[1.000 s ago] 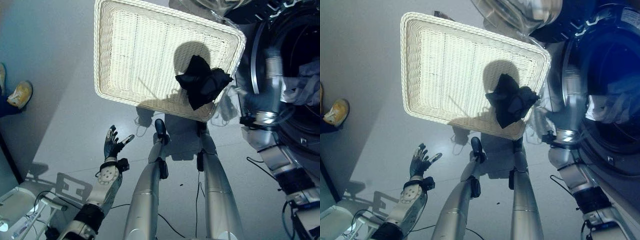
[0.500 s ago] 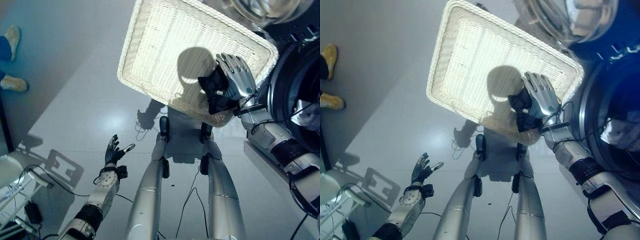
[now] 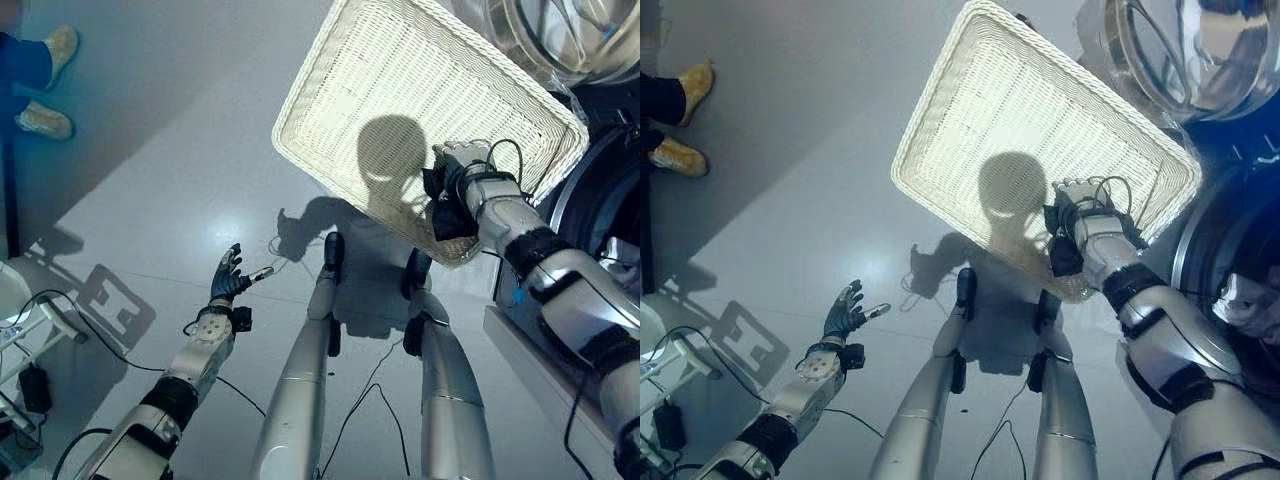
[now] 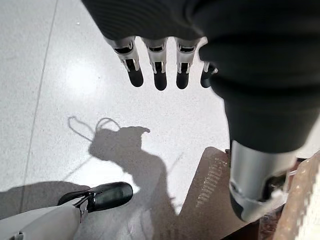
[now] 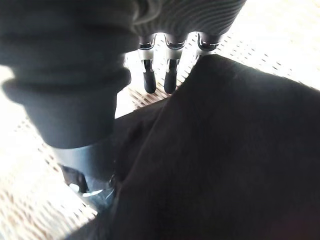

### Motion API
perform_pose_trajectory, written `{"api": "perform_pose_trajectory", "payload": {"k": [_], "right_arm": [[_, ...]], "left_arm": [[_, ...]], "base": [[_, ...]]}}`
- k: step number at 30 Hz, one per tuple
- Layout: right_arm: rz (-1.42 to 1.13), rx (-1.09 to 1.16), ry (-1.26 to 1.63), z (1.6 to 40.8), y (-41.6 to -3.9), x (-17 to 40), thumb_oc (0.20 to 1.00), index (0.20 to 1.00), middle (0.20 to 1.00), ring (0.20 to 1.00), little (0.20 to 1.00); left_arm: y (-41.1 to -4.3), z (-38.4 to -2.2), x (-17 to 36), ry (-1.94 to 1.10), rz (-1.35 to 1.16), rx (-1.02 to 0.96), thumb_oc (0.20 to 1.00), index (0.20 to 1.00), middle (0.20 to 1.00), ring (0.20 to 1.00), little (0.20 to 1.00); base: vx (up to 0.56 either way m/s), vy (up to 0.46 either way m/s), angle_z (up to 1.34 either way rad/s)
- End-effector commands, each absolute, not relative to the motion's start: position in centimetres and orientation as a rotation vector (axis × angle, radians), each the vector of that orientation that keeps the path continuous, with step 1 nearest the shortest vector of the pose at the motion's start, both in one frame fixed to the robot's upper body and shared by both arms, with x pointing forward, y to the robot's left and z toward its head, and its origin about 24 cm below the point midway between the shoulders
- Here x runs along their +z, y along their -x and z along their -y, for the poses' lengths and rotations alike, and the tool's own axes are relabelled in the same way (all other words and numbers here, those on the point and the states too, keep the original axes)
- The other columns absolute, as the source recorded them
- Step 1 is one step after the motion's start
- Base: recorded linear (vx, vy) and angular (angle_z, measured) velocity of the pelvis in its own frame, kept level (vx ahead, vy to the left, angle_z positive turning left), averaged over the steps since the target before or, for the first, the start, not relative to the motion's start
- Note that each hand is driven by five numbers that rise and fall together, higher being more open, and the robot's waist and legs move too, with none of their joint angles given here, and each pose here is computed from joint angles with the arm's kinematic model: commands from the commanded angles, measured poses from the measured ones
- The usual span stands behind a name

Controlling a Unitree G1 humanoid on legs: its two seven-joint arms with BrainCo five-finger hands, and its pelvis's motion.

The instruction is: Put the clothes into the washing machine.

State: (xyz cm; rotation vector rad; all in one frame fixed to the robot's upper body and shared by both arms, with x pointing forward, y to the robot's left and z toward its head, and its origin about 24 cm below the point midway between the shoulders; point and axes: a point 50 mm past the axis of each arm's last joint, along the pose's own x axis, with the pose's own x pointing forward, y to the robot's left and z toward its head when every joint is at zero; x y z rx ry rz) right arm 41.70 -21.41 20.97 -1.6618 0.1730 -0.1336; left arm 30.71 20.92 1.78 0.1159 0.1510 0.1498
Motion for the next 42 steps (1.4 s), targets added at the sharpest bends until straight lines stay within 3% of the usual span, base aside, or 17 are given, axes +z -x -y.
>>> {"api": "perform_pose_trajectory", "payload": {"k": [1,5,6,7,8,13,23,30,34,36,42], "right_arm": [[-0.882,-0.053,1.653,29.9,-37.9,13.2,1.0,1.0,1.0,1.0,1.0],[-1.079,0.008,1.647,30.9,-36.9,12.3,1.0,1.0,1.0,1.0,1.0],[-1.094,0.015,1.647,31.0,-36.8,12.2,0.95,0.95,0.95,0.95,0.95],[-1.103,0.021,1.647,31.1,-36.8,12.2,0.815,0.815,0.815,0.815,0.815],[-1.133,0.052,1.634,31.2,-36.5,11.7,0.2,0.2,0.2,0.2,0.2],[-1.054,0.065,1.606,30.9,-36.7,11.2,0.2,0.2,0.2,0.2,0.2],[-0.427,-0.189,1.444,29.0,-39.1,14.5,0.2,0.2,0.2,0.2,0.2],[-0.129,-0.31,1.226,27.6,-39.9,18.8,0.2,0.2,0.2,0.2,0.2],[0.058,-0.305,0.867,25.5,-39.4,21.1,0.2,0.2,0.2,0.2,0.2],[0.15,-0.252,0.533,24.4,-38.8,21.4,0.2,0.2,0.2,0.2,0.2],[0.24,-0.13,-0.117,23.3,-37.4,19.5,0.2,0.2,0.2,0.2,0.2]], "left_arm": [[-31.2,-20.1,2.4,-0.117,-0.136,0.126,1.0,1.0,1.0,1.0,1.0],[-31.3,-19.7,2.6,-0.116,-0.132,0.111,1.0,1.0,1.0,1.0,1.0],[-31.3,-19.7,2.6,-0.116,-0.132,0.11,1.0,1.0,1.0,1.0,1.0],[-31.3,-19.7,2.6,-0.116,-0.132,0.109,1.0,1.0,1.0,1.0,1.0],[-31.4,-19.4,2.7,-0.113,-0.131,0.104,1.0,1.0,1.0,1.0,1.0],[-31.4,-19.0,2.7,-0.114,-0.135,0.096,1.0,1.0,1.0,1.0,1.0],[-31.4,-19.3,2.8,-0.132,-0.131,0.115,1.0,1.0,1.0,1.0,1.0],[-31.1,-20.1,3.0,-0.145,-0.135,0.15,1.0,1.0,1.0,1.0,1.0],[-30.1,-20.7,2.4,-0.135,-0.143,0.189,1.0,1.0,1.0,1.0,1.0],[-29.4,-20.8,1.6,-0.112,-0.153,0.212,1.0,1.0,1.0,1.0,1.0],[-28.6,-20.3,0.2,-0.066,-0.17,0.24,1.0,1.0,1.0,1.0,1.0]], "base": [[0.01,-0.015,0.16],[0.01,-0.016,0.11],[0.01,-0.015,0.06],[0.01,-0.01,0.07],[0.01,-0.009,0.1],[0.01,-0.019,0.09],[-0.01,-0.038,-0.02],[-0.01,-0.017,-0.09],[-0.01,0.04,-0.13],[0.0,0.131,-0.21],[0.0,0.1,-0.25]]}}
